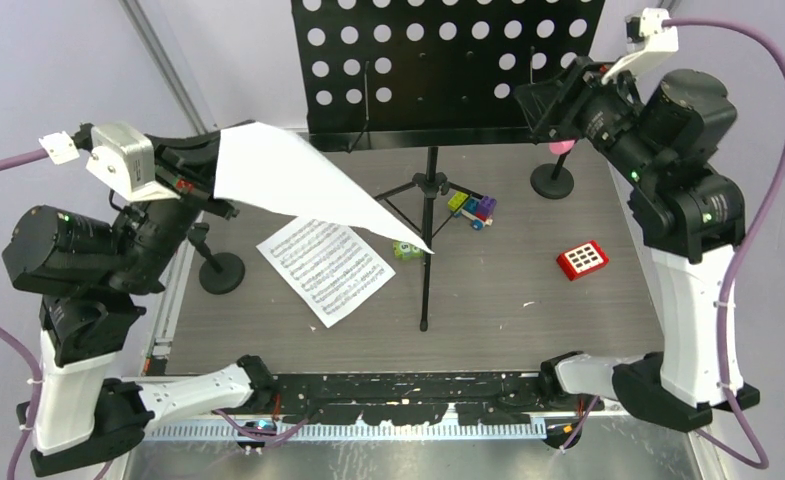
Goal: Pack up the instrument practice props
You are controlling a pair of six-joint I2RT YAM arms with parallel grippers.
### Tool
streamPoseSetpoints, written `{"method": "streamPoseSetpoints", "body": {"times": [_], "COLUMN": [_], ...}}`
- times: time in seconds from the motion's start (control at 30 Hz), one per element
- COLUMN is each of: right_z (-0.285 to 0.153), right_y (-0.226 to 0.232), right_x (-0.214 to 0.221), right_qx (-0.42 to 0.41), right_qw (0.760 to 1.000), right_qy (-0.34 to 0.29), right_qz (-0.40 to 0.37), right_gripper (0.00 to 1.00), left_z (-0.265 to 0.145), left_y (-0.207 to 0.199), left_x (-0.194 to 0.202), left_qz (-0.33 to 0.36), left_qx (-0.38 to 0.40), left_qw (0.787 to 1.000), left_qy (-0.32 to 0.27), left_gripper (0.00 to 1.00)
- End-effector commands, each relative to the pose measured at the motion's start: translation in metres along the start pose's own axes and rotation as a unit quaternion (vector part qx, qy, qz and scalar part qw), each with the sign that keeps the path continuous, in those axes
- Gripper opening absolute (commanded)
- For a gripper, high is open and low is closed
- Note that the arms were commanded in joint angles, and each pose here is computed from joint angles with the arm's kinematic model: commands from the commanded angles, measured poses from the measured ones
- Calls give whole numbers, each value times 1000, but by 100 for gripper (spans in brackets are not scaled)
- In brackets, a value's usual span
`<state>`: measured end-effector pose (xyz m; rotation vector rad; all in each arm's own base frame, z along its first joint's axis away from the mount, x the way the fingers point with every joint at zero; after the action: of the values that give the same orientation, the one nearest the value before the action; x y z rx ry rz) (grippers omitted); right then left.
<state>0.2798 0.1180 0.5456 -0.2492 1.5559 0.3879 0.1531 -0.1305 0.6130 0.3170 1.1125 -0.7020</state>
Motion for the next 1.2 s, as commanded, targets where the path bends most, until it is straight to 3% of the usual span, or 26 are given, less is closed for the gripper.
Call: {"method": "streamPoseSetpoints", "body": {"times": [0.0, 0.3, 0.6, 0.83, 1.0, 1.17], "right_z": [-33, -70, -94, -103, -108, -109], "right_y": [2, 0, 4, 4, 5, 10], "right_x": [-25, -11, 4, 24, 37, 57], "right_qx": [1, 13, 5, 5, -1, -15], "right_qw": [998, 997, 998, 999, 1000, 1000], "right_qy": [-56, -64, -56, -40, -26, -3], "right_qz": [-25, -34, -28, -23, -16, 7], "right_gripper": [64, 76, 78, 79, 79, 79], "left_z": [-19, -79, -135, -154, -153, -135], "left_y": [17, 51, 70, 77, 81, 81], "left_x": [35, 102, 214, 294, 330, 340], "left_qz": [-15, -83, -183, -232, -245, -245], "left_qx": [-50, -170, -281, -376, -394, -402], "left_qw": [997, 973, 922, 866, 858, 854], "left_qy": [59, 131, 194, 234, 220, 224], "left_gripper": [0, 0, 0, 0, 0, 0]}}
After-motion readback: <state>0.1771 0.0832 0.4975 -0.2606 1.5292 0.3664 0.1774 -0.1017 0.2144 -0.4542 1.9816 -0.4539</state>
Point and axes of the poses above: each gripper's point midway between its finger pads, its own z axis out along the fingers, its own y axis along the line the jaws close on, x = y × z, the point moved 2 cm from there along -z, back along the fingers, and after that the axes turned 12 degrees about -z, right-handed, at the moved point
